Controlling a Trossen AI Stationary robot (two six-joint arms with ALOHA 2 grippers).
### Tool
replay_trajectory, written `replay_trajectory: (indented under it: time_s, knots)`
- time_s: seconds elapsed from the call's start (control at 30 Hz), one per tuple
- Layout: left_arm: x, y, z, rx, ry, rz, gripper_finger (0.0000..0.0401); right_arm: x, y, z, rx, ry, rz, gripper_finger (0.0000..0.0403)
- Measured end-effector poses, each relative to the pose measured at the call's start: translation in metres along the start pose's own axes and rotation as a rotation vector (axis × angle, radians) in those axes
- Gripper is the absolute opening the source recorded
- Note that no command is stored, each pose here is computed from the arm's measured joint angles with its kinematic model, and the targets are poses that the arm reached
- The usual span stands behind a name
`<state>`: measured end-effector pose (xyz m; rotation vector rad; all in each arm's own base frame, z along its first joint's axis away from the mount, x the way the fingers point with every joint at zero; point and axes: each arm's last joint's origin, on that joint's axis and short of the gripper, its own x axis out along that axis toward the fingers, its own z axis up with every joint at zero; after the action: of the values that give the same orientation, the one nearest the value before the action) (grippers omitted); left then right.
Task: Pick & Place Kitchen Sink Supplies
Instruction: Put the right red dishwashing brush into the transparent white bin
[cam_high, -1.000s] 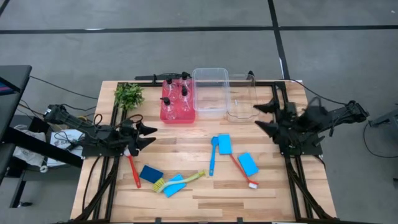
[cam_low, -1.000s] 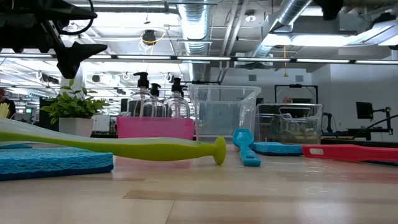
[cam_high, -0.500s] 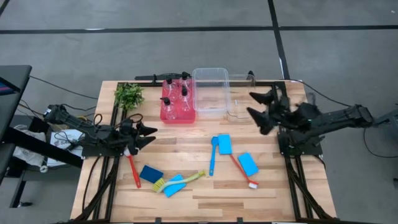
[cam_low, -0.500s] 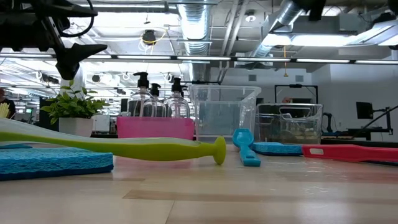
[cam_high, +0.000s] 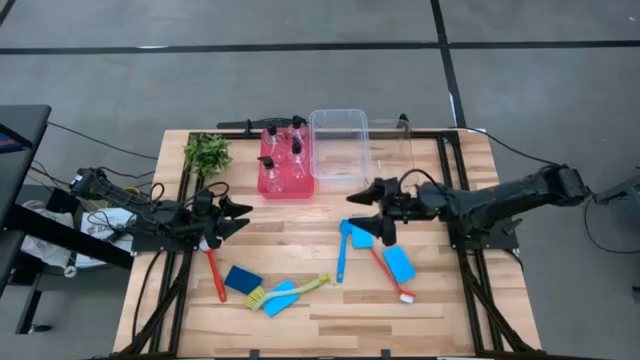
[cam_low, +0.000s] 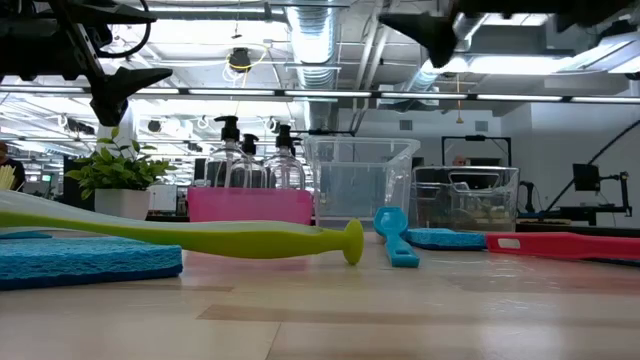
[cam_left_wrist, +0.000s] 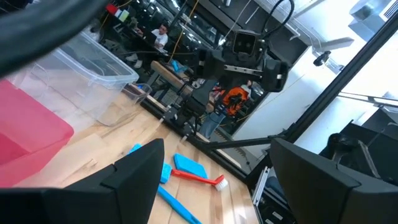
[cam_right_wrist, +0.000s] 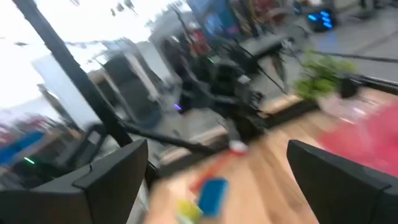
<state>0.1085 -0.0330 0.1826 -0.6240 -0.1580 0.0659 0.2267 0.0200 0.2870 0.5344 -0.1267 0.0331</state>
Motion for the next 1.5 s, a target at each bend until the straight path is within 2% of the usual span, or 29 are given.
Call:
replay_trajectory:
  time_s: [0.17, 0.4, 0.57, 0.7, 0.83, 0.97, 1.1, 1.23, 1.3, 1.43, 1.5]
  knots:
    - [0.000, 0.000, 0.000, 0.002, 0.000, 0.000, 0.0296, 0.017, 0.013, -0.011, 0.032, -0.131, 0.144, 0.0377]
    - [0.000, 0.000, 0.000, 0.002, 0.000, 0.000, 0.0296, 0.022, 0.028, -0.015, 0.072, -0.304, 0.356, 0.0377]
    - [0.000, 0.000, 0.000, 0.002, 0.000, 0.000, 0.0296, 0.020, 0.033, -0.012, 0.085, -0.387, 0.414, 0.0377]
    - [0.000, 0.000, 0.000, -0.001, 0.000, 0.000, 0.0296, 0.025, 0.032, -0.013, 0.086, -0.350, 0.348, 0.0377]
    - [0.000, 0.000, 0.000, -0.002, -0.002, -0.001, 0.0296, 0.039, 0.029, -0.019, 0.063, -0.207, 0.184, 0.0377]
    - [0.000, 0.000, 0.000, -0.011, -0.003, -0.002, 0.0296, 0.050, 0.019, -0.030, 0.002, 0.095, -0.059, 0.0377]
    - [0.000, 0.000, 0.000, -0.011, -0.003, -0.003, 0.0296, 0.048, 0.009, -0.031, 0.041, 0.407, -0.277, 0.0377]
    - [0.000, 0.000, 0.000, -0.011, -0.003, -0.003, 0.0296, 0.035, 0.013, -0.032, 0.120, 0.746, -0.366, 0.0377]
    - [0.000, 0.000, 0.000, -0.011, -0.003, -0.003, 0.0296, 0.028, 0.018, -0.036, 0.161, 0.870, -0.398, 0.0377]
    - [0.000, 0.000, 0.000, -0.011, -0.003, -0.003, 0.0296, 0.011, 0.026, -0.048, 0.200, 1.031, -0.481, 0.0377]
    - [0.000, 0.000, 0.000, -0.011, -0.003, -0.003, 0.0296, 0.005, 0.030, -0.054, 0.196, 1.064, -0.531, 0.0377]
